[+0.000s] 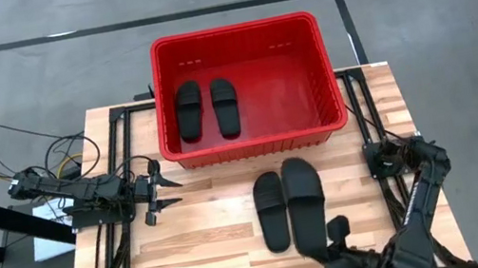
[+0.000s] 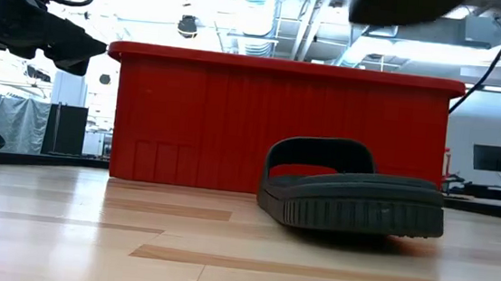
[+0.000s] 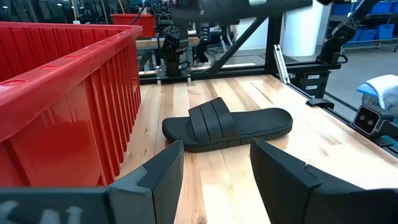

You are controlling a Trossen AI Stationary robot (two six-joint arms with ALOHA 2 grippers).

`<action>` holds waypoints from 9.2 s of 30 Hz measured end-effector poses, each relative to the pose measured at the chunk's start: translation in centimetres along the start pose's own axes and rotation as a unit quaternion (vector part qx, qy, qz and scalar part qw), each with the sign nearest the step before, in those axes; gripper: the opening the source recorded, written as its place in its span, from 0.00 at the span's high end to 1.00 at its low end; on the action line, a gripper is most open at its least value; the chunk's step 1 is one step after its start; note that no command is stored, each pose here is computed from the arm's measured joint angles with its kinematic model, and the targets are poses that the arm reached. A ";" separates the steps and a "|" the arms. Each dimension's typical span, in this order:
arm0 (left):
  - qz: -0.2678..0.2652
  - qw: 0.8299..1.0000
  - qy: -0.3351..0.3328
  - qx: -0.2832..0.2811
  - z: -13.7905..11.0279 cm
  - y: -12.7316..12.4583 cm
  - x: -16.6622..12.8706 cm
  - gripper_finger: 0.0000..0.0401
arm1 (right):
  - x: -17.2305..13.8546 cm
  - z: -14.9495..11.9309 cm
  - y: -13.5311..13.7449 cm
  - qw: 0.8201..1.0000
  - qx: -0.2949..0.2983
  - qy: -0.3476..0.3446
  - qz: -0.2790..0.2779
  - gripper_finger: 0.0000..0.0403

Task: Pick and place slides into bin
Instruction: Put the right slide into the bin, then put the slide into the bin

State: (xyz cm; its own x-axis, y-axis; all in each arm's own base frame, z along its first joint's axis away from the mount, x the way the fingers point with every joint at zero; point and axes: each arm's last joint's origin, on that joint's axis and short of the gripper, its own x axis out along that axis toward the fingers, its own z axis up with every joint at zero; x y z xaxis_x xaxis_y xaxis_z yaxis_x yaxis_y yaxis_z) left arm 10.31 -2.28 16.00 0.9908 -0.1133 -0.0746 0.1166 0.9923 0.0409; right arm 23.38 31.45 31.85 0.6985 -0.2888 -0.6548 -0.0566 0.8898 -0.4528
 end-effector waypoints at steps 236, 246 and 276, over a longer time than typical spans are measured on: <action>-0.001 1.000 0.000 0.000 0.0 0.0 0.0 0.56 | 18.9 -3.4 -10.3 0.960 0.151 0.170 0.164 0.77; -0.001 1.000 0.000 0.000 0.0 0.0 0.0 0.56 | 18.6 0.0 -5.3 0.949 0.164 0.180 0.201 0.77; -0.001 1.000 0.000 0.000 0.0 0.0 0.0 0.56 | 19.9 -0.8 -1.8 0.935 0.178 0.223 0.212 0.77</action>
State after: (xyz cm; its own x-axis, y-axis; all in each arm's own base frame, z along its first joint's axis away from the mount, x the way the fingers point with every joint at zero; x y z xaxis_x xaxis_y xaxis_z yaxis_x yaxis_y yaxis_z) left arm 10.31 -2.28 16.00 0.9904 -0.1161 -0.0757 0.1194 0.9920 0.0408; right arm 36.83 23.79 19.18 0.2948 0.0679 -0.9531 0.0354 0.9960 0.0818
